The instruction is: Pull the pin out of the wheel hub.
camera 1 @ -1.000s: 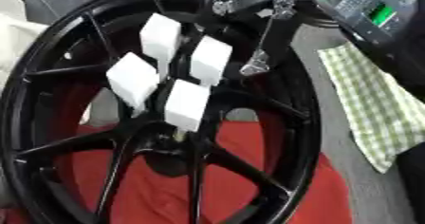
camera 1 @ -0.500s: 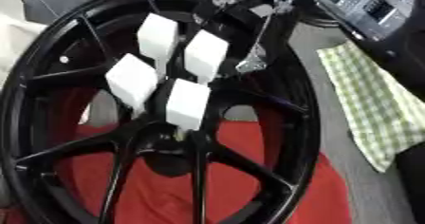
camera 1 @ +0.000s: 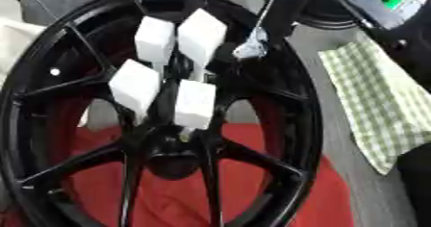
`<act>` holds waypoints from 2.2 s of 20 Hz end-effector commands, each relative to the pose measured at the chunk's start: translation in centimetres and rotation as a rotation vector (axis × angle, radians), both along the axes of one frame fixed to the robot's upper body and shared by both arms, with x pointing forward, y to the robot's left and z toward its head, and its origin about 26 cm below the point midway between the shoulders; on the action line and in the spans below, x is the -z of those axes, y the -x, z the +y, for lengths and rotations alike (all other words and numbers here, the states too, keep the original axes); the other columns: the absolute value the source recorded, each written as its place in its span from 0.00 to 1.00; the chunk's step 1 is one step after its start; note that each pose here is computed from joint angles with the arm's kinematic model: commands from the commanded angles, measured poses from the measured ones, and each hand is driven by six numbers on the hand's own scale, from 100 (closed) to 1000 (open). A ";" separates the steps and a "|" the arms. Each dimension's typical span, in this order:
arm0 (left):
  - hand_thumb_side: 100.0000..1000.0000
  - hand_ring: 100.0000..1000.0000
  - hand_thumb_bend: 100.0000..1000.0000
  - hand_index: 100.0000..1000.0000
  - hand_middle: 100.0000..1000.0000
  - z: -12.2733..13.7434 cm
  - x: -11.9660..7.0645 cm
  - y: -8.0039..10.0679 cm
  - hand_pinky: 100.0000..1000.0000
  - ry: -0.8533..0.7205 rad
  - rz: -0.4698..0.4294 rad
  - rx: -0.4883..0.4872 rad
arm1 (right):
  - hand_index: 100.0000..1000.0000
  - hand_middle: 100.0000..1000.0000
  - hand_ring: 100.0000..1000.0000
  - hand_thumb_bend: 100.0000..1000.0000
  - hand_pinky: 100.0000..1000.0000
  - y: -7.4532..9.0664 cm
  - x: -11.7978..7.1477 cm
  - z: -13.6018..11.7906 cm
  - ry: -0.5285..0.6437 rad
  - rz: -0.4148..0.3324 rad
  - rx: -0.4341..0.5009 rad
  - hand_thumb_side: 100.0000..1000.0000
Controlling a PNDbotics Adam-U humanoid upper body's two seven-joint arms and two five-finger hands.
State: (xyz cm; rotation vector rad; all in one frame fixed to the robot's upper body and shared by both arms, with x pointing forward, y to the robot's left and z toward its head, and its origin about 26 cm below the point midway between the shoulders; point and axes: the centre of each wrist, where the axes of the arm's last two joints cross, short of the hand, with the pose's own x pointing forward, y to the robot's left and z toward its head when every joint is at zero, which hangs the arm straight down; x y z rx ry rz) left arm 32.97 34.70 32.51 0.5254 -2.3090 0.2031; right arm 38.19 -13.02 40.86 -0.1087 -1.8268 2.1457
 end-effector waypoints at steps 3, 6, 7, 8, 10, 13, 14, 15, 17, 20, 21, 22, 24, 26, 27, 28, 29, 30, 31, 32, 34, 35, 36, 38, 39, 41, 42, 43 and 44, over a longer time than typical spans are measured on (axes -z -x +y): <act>0.94 0.75 0.18 0.79 0.76 1.1 -1.2 0.7 0.72 -0.023 -0.028 -0.045 | 0.36 0.27 0.64 0.00 0.81 1.4 -3.8 -4.1 -0.150 -0.044 0.048 0.02; 0.94 0.75 0.17 0.79 0.76 1.4 -1.0 0.8 0.72 -0.022 -0.024 -0.058 | 0.36 0.28 0.64 0.00 0.81 1.6 -4.5 -7.9 -0.242 -0.066 0.131 0.00; 0.94 0.75 0.17 0.79 0.76 1.6 -1.0 0.8 0.72 -0.020 -0.023 -0.064 | 0.36 0.28 0.64 0.00 0.81 1.5 -4.5 -9.4 -0.271 -0.073 0.172 0.00; 0.94 0.75 0.17 0.79 0.75 1.7 -0.9 0.9 0.72 -0.019 -0.023 -0.069 | 0.36 0.28 0.64 0.00 0.81 1.5 -4.5 -11.0 -0.299 -0.081 0.214 0.00; 0.94 0.75 0.17 0.79 0.75 1.9 -0.8 0.9 0.72 -0.017 -0.021 -0.079 | 0.37 0.28 0.64 0.00 0.81 1.3 -4.2 -14.4 -0.355 -0.093 0.301 0.00; 0.94 0.75 0.17 0.79 0.75 2.3 -0.6 1.0 0.72 -0.010 -0.021 -0.094 | 0.38 0.29 0.63 0.00 0.81 1.2 -3.6 -19.7 -0.439 -0.096 0.445 0.00; 0.94 0.75 0.17 0.79 0.75 2.4 -0.5 1.1 0.72 -0.008 -0.021 -0.100 | 0.38 0.29 0.63 0.00 0.81 1.2 -3.4 -21.5 -0.468 -0.096 0.497 0.00; 0.94 0.75 0.17 0.79 0.75 2.6 -0.4 1.1 0.72 -0.005 -0.020 -0.105 | 0.38 0.29 0.63 0.00 0.80 1.4 -3.2 -23.3 -0.493 -0.096 0.552 0.00; 0.94 0.75 0.17 0.79 0.75 2.8 -0.3 1.2 0.72 -0.002 -0.020 -0.117 | 0.39 0.30 0.63 0.00 0.80 1.9 -2.7 -26.9 -0.534 -0.103 0.680 0.00; 0.94 0.75 0.17 0.79 0.75 3.2 -0.2 1.3 0.72 0.005 -0.023 -0.137 | 0.42 0.35 0.65 0.00 0.80 3.3 -2.1 -32.0 -0.580 -0.121 0.897 0.00; 0.94 0.75 0.17 0.79 0.75 3.3 -0.2 1.4 0.72 0.008 -0.025 -0.140 | 0.45 0.37 0.66 0.00 0.81 3.9 -1.9 -33.7 -0.593 -0.127 0.971 0.00; 0.94 0.75 0.17 0.79 0.75 3.4 -0.1 1.4 0.72 0.011 -0.025 -0.143 | 0.46 0.39 0.66 0.00 0.81 4.3 -1.5 -35.1 -0.609 -0.128 1.036 0.00; 0.94 0.75 0.17 0.79 0.75 3.4 -0.1 1.4 0.72 0.012 -0.026 -0.145 | 0.51 0.43 0.69 0.00 0.82 4.8 -0.5 -37.1 -0.637 -0.130 1.132 0.00; 0.94 0.75 0.17 0.79 0.75 3.4 -0.1 1.4 0.72 0.013 -0.027 -0.147 | 0.63 0.52 0.72 0.00 0.83 5.1 0.7 -38.4 -0.663 -0.132 1.203 0.00; 0.94 0.75 0.17 0.79 0.75 3.4 -0.1 1.4 0.72 0.014 -0.028 -0.148 | 0.69 0.59 0.75 0.00 0.84 5.2 1.4 -38.7 -0.676 -0.134 1.226 0.00; 0.94 0.75 0.17 0.79 0.75 3.4 -0.1 1.4 0.72 0.014 -0.027 -0.147 | 0.73 0.64 0.78 0.00 0.85 5.3 2.0 -38.9 -0.686 -0.141 1.242 0.00; 0.94 0.75 0.19 0.79 0.75 3.4 0.0 1.4 0.72 0.014 -0.027 -0.146 | 0.77 0.69 0.80 0.00 0.86 5.4 2.5 -39.1 -0.694 -0.155 1.253 0.08; 0.94 0.75 0.17 0.79 0.75 3.3 0.0 1.3 0.72 0.015 -0.027 -0.145 | 0.80 0.72 0.82 0.00 0.87 5.6 3.0 -39.1 -0.698 -0.171 1.259 0.25; 0.94 0.75 0.17 0.79 0.75 3.3 0.0 1.3 0.72 0.015 -0.026 -0.143 | 0.84 0.76 0.85 0.00 0.87 5.7 3.4 -39.2 -0.697 -0.191 1.263 0.55; 0.94 0.75 0.17 0.79 0.75 3.2 0.0 1.3 0.72 0.014 -0.027 -0.141 | 0.85 0.77 0.86 0.00 0.88 5.9 3.9 -39.2 -0.697 -0.211 1.265 0.61; 0.94 0.75 0.17 0.79 0.75 3.2 0.0 1.2 0.72 0.014 -0.026 -0.137 | 0.86 0.78 0.86 0.00 0.88 6.4 4.8 -39.3 -0.710 -0.237 1.262 0.64; 0.94 0.75 0.17 0.79 0.75 3.1 0.0 1.2 0.72 0.014 -0.025 -0.135 | 0.85 0.77 0.86 0.00 0.88 6.6 5.2 -39.3 -0.721 -0.243 1.259 0.63; 0.94 0.75 0.17 0.79 0.75 3.0 0.0 1.2 0.72 0.014 -0.024 -0.132 | 0.84 0.76 0.85 0.00 0.87 6.9 5.7 -39.4 -0.734 -0.248 1.256 0.58; 0.94 0.75 0.17 0.79 0.75 2.9 0.0 1.1 0.72 0.014 -0.022 -0.124 | 0.81 0.72 0.82 0.00 0.86 7.4 6.5 -39.6 -0.763 -0.258 1.248 0.49; 0.94 0.75 0.17 0.79 0.75 2.8 0.0 1.1 0.72 0.014 -0.021 -0.120 | 0.79 0.70 0.81 0.00 0.86 7.7 6.7 -39.5 -0.779 -0.265 1.241 0.45; 0.94 0.75 0.17 0.79 0.75 2.7 0.0 1.0 0.72 0.013 -0.021 -0.115 | 0.76 0.68 0.79 0.00 0.85 7.9 6.7 -39.2 -0.820 -0.278 1.223 0.35; 0.94 0.75 0.17 0.79 0.75 2.7 -0.1 1.0 0.72 0.013 -0.022 -0.113 | 0.76 0.68 0.79 0.00 0.85 7.8 6.7 -38.9 -0.838 -0.282 1.212 0.34; 0.94 0.75 0.17 0.79 0.75 2.6 -0.1 1.0 0.72 0.013 -0.023 -0.111 | 0.76 0.68 0.79 0.00 0.85 7.8 6.6 -38.6 -0.853 -0.284 1.201 0.26; 0.94 0.75 0.17 0.79 0.75 2.6 -0.1 1.0 0.72 0.012 -0.023 -0.110 | 0.77 0.69 0.80 0.00 0.85 7.6 6.6 -38.2 -0.869 -0.285 1.190 0.17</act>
